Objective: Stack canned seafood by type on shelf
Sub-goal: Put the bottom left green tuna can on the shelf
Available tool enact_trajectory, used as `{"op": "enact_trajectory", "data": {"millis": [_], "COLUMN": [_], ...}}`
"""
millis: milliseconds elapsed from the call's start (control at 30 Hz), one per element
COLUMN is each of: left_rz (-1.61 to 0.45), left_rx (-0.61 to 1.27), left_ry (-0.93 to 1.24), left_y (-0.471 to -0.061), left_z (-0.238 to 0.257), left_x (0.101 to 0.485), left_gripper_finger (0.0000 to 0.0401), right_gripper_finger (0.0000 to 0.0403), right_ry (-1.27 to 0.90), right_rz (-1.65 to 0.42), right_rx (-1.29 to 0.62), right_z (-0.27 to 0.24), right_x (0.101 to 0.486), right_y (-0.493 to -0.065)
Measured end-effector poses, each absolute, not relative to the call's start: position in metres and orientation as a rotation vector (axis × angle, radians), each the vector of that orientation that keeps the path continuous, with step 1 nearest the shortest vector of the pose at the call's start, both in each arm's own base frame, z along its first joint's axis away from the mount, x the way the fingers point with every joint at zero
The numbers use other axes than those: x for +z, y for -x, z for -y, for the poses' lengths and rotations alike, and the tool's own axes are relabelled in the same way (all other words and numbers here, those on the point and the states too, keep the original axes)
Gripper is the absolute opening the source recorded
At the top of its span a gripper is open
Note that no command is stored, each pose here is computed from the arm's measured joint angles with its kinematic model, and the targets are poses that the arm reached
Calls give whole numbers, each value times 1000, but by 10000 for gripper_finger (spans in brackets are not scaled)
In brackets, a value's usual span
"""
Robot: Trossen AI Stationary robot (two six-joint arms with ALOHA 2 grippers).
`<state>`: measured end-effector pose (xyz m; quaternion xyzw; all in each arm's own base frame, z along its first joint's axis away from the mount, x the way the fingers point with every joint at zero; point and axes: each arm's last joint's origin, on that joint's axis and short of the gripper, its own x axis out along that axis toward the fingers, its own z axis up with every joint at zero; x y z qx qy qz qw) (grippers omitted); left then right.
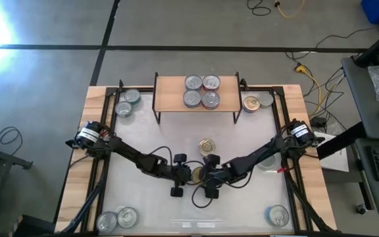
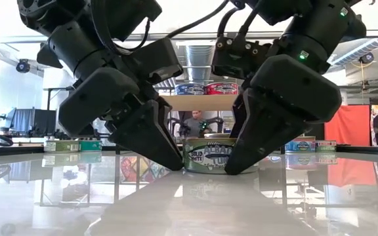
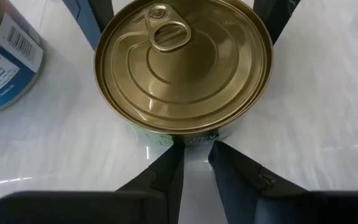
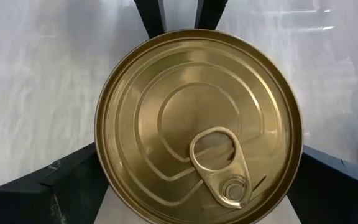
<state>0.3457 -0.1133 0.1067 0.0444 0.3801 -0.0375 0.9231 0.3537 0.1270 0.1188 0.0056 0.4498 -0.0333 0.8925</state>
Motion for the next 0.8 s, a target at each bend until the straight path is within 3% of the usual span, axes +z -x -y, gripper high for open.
{"op": "enact_trajectory", "data": {"millis": [400,600,800], "left_rz": [-744,-726,-665], "left_rx": [-136,-117,-103], "left_ry": [-70,-87,-48], "left_y": [-341,-327,-283], "left_z": [115,115,110], "left_x": [122,153,178], "left_gripper_finger": [75,75,75], "right_gripper_finger": [365,365,363], "right_ry": [-3,20,60], "right_rz": [-994,-995,-1020], "right_rx": [-10,16,29], "right_z": [-131,-129,-116], "right_x": [133,163,212], "right_y": [-361,-359,-335]}}
